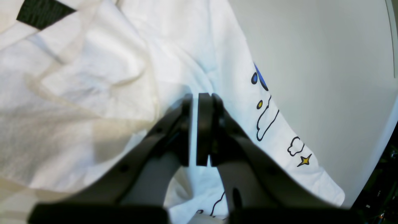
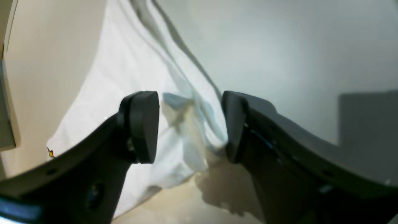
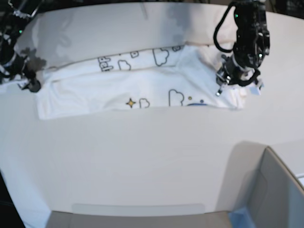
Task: Layout the t-shirt on the table in an organized manner, then fold the t-shirt properly
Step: 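Grasp the shirt's end with the right gripper and fold it toward the middle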
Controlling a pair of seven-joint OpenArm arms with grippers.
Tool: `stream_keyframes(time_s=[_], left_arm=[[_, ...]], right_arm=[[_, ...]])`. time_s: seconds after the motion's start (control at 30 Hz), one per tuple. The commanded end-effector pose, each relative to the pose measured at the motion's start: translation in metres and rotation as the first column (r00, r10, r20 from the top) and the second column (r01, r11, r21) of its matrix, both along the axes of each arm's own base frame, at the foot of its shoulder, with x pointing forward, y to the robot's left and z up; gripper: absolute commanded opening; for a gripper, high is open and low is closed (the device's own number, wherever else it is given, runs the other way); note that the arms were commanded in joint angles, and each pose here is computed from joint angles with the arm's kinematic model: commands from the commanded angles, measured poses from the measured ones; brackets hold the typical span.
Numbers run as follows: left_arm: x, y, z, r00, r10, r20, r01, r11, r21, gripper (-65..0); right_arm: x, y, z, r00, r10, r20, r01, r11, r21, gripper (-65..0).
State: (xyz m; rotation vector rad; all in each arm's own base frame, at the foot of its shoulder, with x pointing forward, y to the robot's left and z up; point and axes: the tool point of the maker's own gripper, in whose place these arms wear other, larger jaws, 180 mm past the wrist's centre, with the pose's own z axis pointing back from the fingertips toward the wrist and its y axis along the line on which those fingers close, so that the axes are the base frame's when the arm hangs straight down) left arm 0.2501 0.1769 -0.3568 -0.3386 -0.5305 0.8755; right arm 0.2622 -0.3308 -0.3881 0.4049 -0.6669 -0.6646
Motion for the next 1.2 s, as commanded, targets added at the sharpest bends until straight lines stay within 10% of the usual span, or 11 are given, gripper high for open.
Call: stream_keyframes(time_s=[0.0,0.3,0.53,0.67,0.8,1.17], left_arm=[[0.005,0.003,0.008,1.000,0.001,0.027,-0.001,1.000,0.008,-62.3],[0.004,0.003,0.007,1.000,0.001,0.024,-0.001,1.000,0.008,-62.3],[0.004,0.001,0.007,1.000,-0.003,0.025,0.003,1.000,0.004,-62.3],[0.005,0.002,0.008,1.000,0.000,0.028,0.000,1.000,0.005,-62.3],[0.005,0.002,0.008,1.000,-0.001,0.027,0.001,1.000,0.005,-62.3],[0.004,0.003,0.007,1.000,0.000,0.023,0.000,1.000,0.007,-62.3]], right_arm=[[-0.003,0.006,-0.006,0.998,0.037,-0.052,-0.037,0.999,-0.001,-32.4],[0.024,0.035,-0.010,0.991,0.125,-0.052,-0.124,0.992,0.025,-34.7],[0.031,0.038,-0.010,0.986,0.151,-0.069,-0.152,0.988,-0.018,-65.0],[0.044,0.043,0.007,0.975,0.213,-0.063,-0.220,0.965,-0.141,-65.0],[0.060,0.078,0.039,0.933,0.360,-0.030,-0.352,0.887,-0.298,-65.0],[0.048,0.206,0.058,0.709,0.698,-0.105,-0.627,0.555,-0.546,-65.0]])
